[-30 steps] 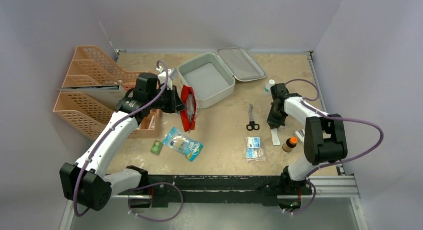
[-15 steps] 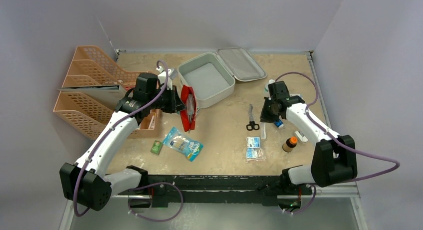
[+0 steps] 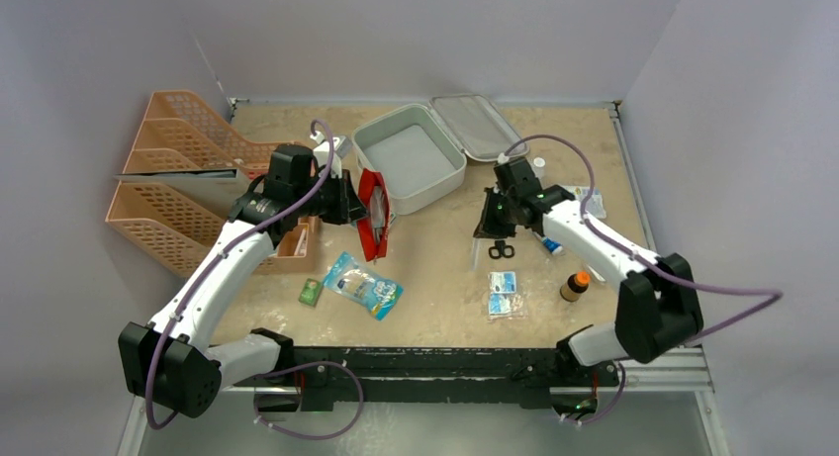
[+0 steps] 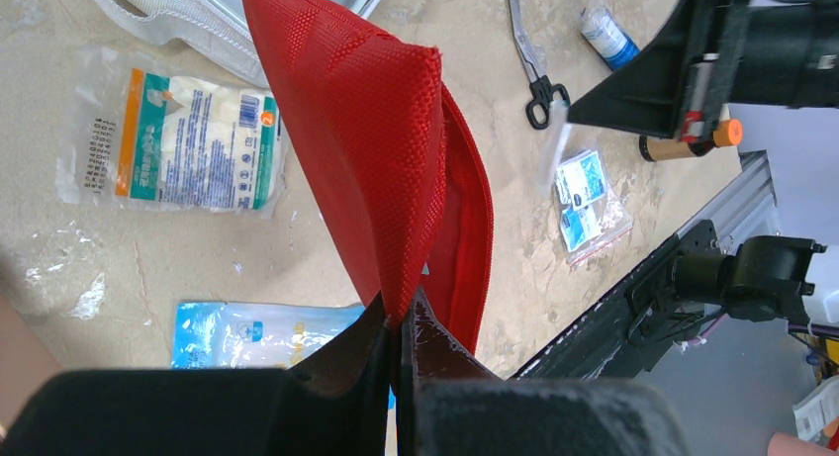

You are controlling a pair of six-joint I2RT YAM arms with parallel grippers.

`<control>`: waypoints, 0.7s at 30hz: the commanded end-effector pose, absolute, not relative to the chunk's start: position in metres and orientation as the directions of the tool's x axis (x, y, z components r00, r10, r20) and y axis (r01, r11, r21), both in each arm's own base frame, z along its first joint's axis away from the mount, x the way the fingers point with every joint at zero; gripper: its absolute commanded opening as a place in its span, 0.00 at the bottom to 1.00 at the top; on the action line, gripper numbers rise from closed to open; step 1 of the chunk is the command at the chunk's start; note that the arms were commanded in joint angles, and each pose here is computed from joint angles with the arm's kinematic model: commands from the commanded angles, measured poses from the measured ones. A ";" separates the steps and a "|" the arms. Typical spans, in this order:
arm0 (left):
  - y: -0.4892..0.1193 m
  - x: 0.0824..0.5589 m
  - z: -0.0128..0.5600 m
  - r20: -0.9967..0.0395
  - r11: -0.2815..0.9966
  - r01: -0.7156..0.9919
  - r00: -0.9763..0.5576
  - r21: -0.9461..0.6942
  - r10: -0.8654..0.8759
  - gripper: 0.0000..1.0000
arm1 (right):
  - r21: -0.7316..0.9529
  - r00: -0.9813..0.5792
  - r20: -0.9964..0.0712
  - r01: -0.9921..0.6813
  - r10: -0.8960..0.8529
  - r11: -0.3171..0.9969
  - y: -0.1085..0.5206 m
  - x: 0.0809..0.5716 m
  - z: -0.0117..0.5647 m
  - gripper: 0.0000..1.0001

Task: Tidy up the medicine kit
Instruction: Place the medical item at the center of the board.

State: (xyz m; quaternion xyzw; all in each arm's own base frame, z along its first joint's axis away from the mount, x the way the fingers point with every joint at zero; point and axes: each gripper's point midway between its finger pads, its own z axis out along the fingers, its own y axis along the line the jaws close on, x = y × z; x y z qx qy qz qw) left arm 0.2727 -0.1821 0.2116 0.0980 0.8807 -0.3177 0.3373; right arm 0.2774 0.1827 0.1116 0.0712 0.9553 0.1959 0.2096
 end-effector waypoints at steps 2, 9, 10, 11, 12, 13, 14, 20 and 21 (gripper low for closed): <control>-0.183 0.279 0.224 -0.691 0.770 0.412 -0.721 -0.488 -0.052 0.00 | 0.459 -0.916 -0.323 0.067 0.237 0.886 0.214 0.290 0.098 0.00; -0.183 0.279 0.224 -0.691 0.770 0.410 -0.721 -0.488 -0.053 0.00 | 0.360 -0.944 -0.303 0.014 0.131 0.933 0.217 0.298 0.074 0.06; -0.183 0.279 0.224 -0.691 0.770 0.411 -0.721 -0.488 -0.053 0.00 | 0.337 -0.943 -0.312 0.001 0.113 0.941 0.216 0.297 0.074 0.11; -0.183 0.279 0.224 -0.693 0.770 0.412 -0.719 -0.487 -0.054 0.00 | 0.314 -0.941 -0.324 -0.007 0.100 0.950 0.214 0.296 0.077 0.17; -0.183 0.279 0.224 -0.693 0.771 0.411 -0.719 -0.486 -0.054 0.00 | 0.287 -0.939 -0.335 -0.018 0.082 0.958 0.213 0.293 0.078 0.21; -0.183 0.279 0.225 -0.695 0.772 0.411 -0.717 -0.485 -0.055 0.00 | 0.266 -0.937 -0.343 -0.025 0.071 0.964 0.212 0.291 0.079 0.25; -0.183 0.280 0.225 -0.695 0.772 0.411 -0.716 -0.485 -0.056 0.00 | 0.244 -0.936 -0.346 -0.029 0.059 0.969 0.211 0.288 0.079 0.28; -0.183 0.279 0.225 -0.695 0.770 0.412 -0.717 -0.487 -0.055 0.00 | 0.126 -0.938 -0.346 -0.056 -0.008 0.990 0.209 0.271 0.070 0.35; -0.183 0.279 0.225 -0.694 0.771 0.411 -0.718 -0.486 -0.055 0.00 | 0.109 -0.940 -0.342 -0.053 -0.013 0.993 0.207 0.269 0.067 0.35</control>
